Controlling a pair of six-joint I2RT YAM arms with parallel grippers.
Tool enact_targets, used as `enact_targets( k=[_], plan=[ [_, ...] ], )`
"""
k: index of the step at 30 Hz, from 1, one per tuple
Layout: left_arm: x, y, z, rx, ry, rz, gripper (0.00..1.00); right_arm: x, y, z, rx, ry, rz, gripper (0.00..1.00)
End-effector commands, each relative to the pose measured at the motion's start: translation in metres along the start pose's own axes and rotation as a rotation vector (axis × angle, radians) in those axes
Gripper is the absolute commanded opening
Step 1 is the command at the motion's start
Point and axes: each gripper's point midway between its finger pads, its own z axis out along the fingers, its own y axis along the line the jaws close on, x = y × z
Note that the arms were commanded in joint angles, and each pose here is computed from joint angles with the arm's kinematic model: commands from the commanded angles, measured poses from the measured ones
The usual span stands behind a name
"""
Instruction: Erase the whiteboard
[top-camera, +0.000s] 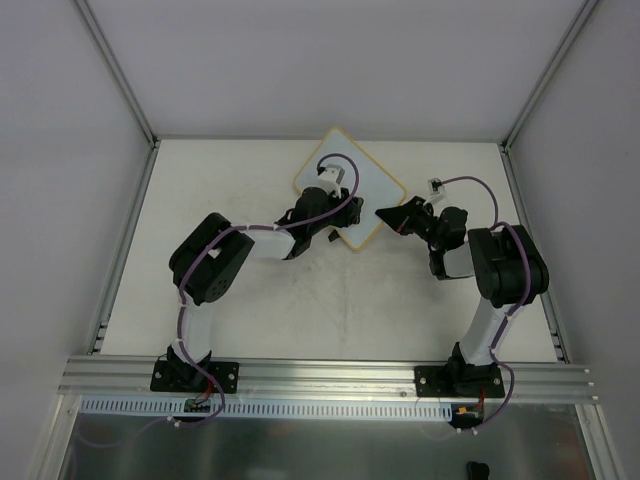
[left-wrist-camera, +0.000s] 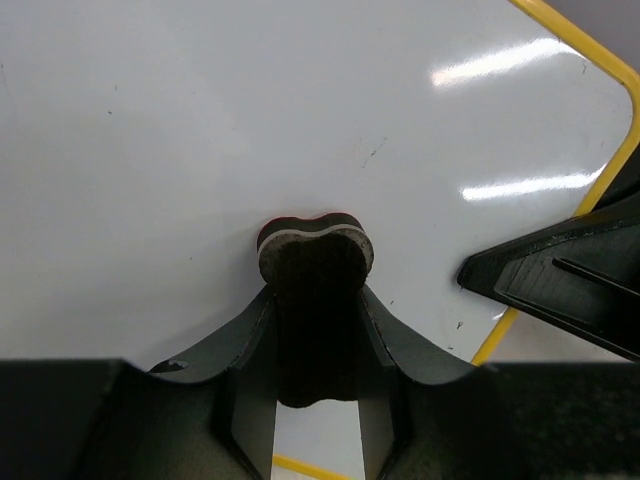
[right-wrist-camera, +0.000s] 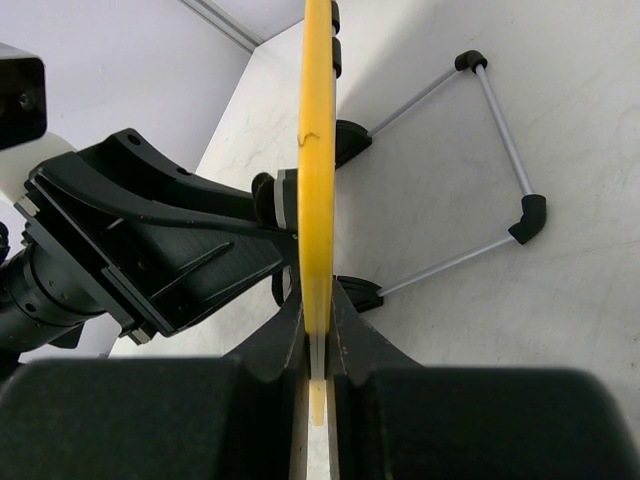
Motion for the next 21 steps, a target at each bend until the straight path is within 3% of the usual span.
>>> enact_targets(
  k=[1,15,21],
  plan=[
    [0.076,-0.008,-0.02,-0.014,0.223,-0.042,0.0,-0.021,0.046,0.003,-0.195,-0.068,-0.162,0.0],
    [0.122,-0.001,-0.046,-0.08,0.308,-0.083,0.0,-0.021,0.046,0.003,-0.194,-0.069,-0.162,0.0],
    [0.089,-0.006,-0.038,-0.069,0.256,-0.053,0.0,-0.021,0.046,0.003,-0.195,-0.068,-0.161,0.0]
  ],
)
